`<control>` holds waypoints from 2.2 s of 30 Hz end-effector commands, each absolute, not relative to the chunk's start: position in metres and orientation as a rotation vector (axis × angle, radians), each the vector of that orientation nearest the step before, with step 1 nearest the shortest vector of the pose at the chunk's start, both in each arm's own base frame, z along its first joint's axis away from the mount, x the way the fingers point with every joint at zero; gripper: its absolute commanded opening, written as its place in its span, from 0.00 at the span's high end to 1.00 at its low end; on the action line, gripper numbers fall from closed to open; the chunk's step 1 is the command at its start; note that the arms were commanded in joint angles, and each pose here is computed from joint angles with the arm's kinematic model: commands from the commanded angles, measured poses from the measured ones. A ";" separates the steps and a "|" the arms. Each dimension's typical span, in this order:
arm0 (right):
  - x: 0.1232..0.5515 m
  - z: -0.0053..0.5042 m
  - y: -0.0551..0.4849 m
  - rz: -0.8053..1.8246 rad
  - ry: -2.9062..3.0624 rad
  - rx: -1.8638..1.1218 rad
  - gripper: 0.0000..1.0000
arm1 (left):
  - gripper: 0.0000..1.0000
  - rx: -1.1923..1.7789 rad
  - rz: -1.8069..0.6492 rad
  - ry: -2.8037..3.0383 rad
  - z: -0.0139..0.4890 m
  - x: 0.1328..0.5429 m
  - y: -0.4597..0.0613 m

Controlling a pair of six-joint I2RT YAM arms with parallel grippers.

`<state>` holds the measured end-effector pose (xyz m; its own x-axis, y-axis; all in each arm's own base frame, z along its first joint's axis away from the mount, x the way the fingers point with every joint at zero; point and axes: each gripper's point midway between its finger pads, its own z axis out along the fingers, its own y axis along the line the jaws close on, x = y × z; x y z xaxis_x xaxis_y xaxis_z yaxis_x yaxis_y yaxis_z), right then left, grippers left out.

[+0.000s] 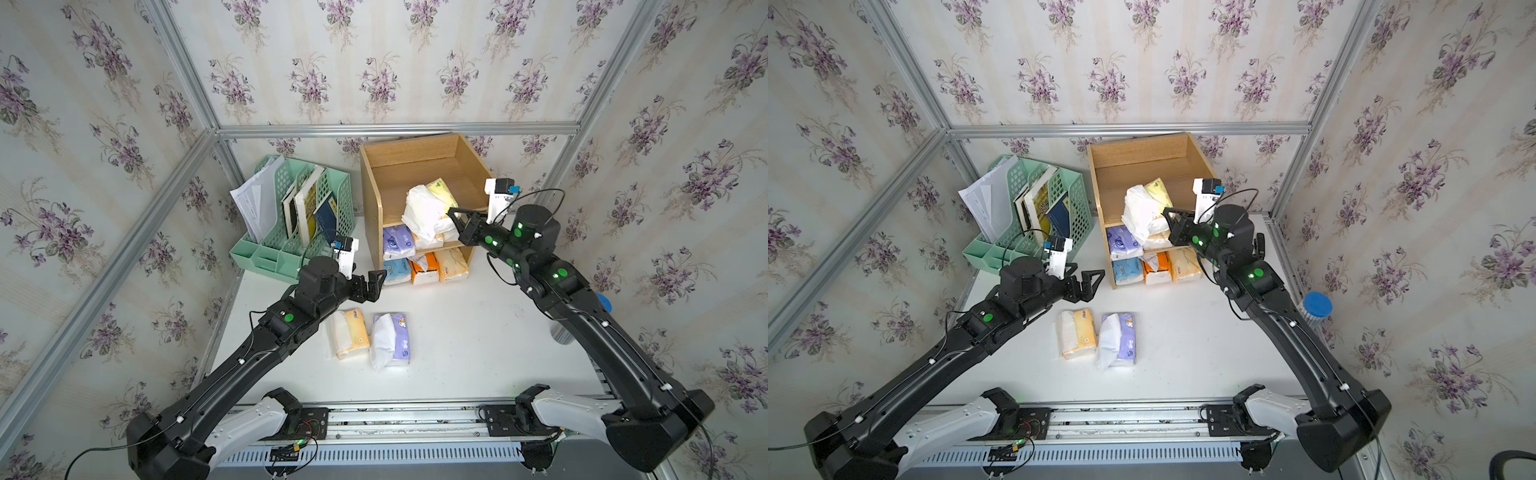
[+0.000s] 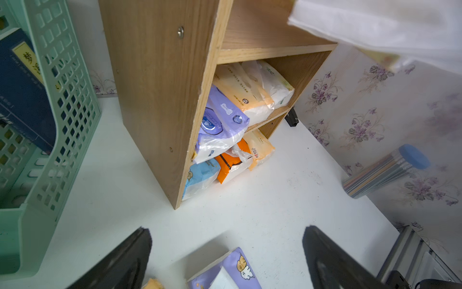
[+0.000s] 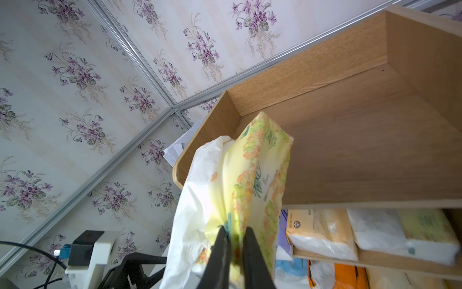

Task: Remove the tissue boxes from the shelf
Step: Pick up a box of tissues from the shelf, then place the box of tissues at the center of the board, then move the box of tissues to the center of the board.

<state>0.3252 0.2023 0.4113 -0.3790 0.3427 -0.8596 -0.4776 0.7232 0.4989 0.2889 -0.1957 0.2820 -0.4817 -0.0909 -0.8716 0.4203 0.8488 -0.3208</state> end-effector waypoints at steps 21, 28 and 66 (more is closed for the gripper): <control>0.204 0.142 0.144 1.028 2.083 0.231 1.00 | 0.01 0.078 -0.532 2.188 0.204 0.236 -0.164; 0.196 0.090 0.148 1.043 2.177 0.281 0.88 | 0.01 0.029 -0.497 2.193 0.174 0.224 -0.144; 0.193 0.087 0.202 1.159 2.350 0.246 0.50 | 0.01 -0.031 -0.362 2.275 0.116 0.264 -0.127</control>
<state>0.1892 0.1953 0.0722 -0.8737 0.3169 -0.3690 -0.0600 0.6826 0.7283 0.2547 -0.1125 0.1086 -0.6892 -0.1390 -0.7112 0.0383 0.9731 -0.2274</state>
